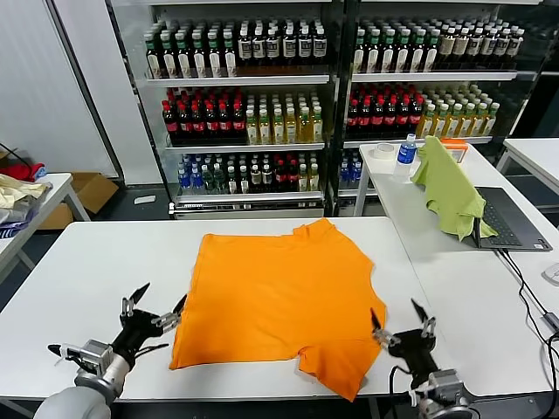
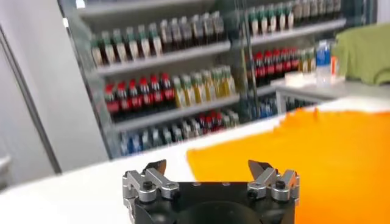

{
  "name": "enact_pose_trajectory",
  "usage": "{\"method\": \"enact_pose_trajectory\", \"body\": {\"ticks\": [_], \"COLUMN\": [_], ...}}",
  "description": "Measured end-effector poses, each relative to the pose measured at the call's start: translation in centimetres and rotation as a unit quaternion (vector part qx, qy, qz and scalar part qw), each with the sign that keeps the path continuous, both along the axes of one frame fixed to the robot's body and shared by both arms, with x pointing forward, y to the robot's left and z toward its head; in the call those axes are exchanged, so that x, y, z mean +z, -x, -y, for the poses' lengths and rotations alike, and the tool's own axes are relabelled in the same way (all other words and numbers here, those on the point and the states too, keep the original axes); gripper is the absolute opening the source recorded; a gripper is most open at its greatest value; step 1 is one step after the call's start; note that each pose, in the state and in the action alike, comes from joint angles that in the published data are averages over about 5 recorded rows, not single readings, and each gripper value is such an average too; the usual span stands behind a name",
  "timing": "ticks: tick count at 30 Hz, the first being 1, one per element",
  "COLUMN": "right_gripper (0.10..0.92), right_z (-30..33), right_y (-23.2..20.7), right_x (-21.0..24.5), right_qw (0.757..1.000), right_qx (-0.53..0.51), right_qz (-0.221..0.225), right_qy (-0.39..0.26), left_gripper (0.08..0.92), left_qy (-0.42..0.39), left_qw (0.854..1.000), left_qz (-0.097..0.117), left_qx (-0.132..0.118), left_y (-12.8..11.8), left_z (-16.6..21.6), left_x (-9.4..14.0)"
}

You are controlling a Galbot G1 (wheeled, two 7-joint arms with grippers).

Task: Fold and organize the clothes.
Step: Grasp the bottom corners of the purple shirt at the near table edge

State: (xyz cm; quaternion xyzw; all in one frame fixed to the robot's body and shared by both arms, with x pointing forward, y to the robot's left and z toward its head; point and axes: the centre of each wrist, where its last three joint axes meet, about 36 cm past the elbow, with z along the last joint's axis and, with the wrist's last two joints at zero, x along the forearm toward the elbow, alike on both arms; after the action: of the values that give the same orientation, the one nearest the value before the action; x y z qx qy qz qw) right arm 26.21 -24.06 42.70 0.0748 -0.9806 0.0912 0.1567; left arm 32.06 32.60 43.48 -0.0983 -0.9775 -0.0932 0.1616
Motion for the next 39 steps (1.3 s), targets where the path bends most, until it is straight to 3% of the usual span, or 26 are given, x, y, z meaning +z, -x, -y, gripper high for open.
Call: {"method": "enact_pose_trajectory", "body": {"ticks": [6,11,21,33,39], "right_gripper": [0.823,0.823,0.823,0.823,0.744], "right_z": [-1.0,-1.4,-2.2,-3.6,-3.8], "right_y": [1.9,2.9,3.6,3.6,3.7], "right_x": [-0.8,-1.2,-2.4,-4.0,-4.4], "right_qw": [0.999,0.999,0.997,0.996,0.995], "right_qx": [0.001,0.001,-0.002,-0.012,-0.017], "right_qz": [-0.035,-0.052,-0.075,-0.086,-0.089], "right_qy": [-0.007,-0.010,-0.014,-0.027,-0.031], "left_gripper": [0.823,0.823,0.823,0.823,0.774], "left_qy": [-0.004,-0.002,0.007,0.010,0.016], "left_qw": [0.998,0.995,0.991,0.988,0.987], "left_qz": [-0.063,-0.095,-0.132,-0.150,-0.157], "left_qx": [0.008,0.013,0.027,0.041,0.041], "left_y": [1.9,2.6,3.7,3.9,4.0], "left_z": [0.8,1.1,1.7,2.0,2.3], "left_x": [0.0,-0.1,-0.6,-1.2,-1.7]}}
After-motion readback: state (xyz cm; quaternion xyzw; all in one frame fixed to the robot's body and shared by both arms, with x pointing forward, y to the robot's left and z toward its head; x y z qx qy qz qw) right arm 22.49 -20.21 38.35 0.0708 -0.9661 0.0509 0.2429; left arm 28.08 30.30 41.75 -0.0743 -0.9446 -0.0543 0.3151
